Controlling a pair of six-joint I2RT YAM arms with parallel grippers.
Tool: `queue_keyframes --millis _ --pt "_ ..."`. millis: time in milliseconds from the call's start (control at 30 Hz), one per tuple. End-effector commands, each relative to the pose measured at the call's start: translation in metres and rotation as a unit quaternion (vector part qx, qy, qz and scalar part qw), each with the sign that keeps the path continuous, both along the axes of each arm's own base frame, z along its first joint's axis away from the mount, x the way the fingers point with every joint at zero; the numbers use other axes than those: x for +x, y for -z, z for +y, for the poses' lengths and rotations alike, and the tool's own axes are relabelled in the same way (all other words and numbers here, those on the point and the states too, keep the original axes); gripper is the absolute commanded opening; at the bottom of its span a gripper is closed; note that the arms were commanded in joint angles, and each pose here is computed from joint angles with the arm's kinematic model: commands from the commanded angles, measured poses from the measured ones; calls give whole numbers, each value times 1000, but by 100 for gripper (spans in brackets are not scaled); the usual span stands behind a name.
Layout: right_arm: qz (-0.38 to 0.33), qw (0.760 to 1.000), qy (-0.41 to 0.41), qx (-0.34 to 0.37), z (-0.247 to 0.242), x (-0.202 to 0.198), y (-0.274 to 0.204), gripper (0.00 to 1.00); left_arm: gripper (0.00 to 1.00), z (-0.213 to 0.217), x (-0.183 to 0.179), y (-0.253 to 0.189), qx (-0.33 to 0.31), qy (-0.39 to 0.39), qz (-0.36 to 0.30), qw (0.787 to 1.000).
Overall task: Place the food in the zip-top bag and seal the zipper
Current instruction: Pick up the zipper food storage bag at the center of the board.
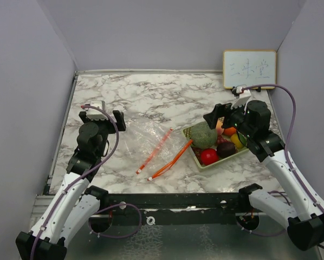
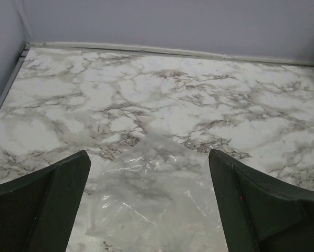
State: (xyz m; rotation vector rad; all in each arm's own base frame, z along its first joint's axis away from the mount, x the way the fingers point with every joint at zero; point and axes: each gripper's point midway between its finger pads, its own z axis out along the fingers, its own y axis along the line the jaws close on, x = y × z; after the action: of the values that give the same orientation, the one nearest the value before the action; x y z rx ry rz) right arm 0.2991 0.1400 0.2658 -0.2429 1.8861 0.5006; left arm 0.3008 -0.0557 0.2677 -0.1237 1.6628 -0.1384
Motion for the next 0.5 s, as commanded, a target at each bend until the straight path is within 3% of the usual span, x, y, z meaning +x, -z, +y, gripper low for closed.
queue_keyframes --millis 0,267,467 --pt "-18 999 -34 -8 6 -6 -5 100 99 -34 -12 -28 35 119 -83 989" --pt "-12 993 -116 32 42 -26 -2 100 99 -79 -20 -14 11 242 -41 969" --pt "-3 991 -135 15 80 -36 9 100 99 -79 -33 -22 3 251 -74 965"
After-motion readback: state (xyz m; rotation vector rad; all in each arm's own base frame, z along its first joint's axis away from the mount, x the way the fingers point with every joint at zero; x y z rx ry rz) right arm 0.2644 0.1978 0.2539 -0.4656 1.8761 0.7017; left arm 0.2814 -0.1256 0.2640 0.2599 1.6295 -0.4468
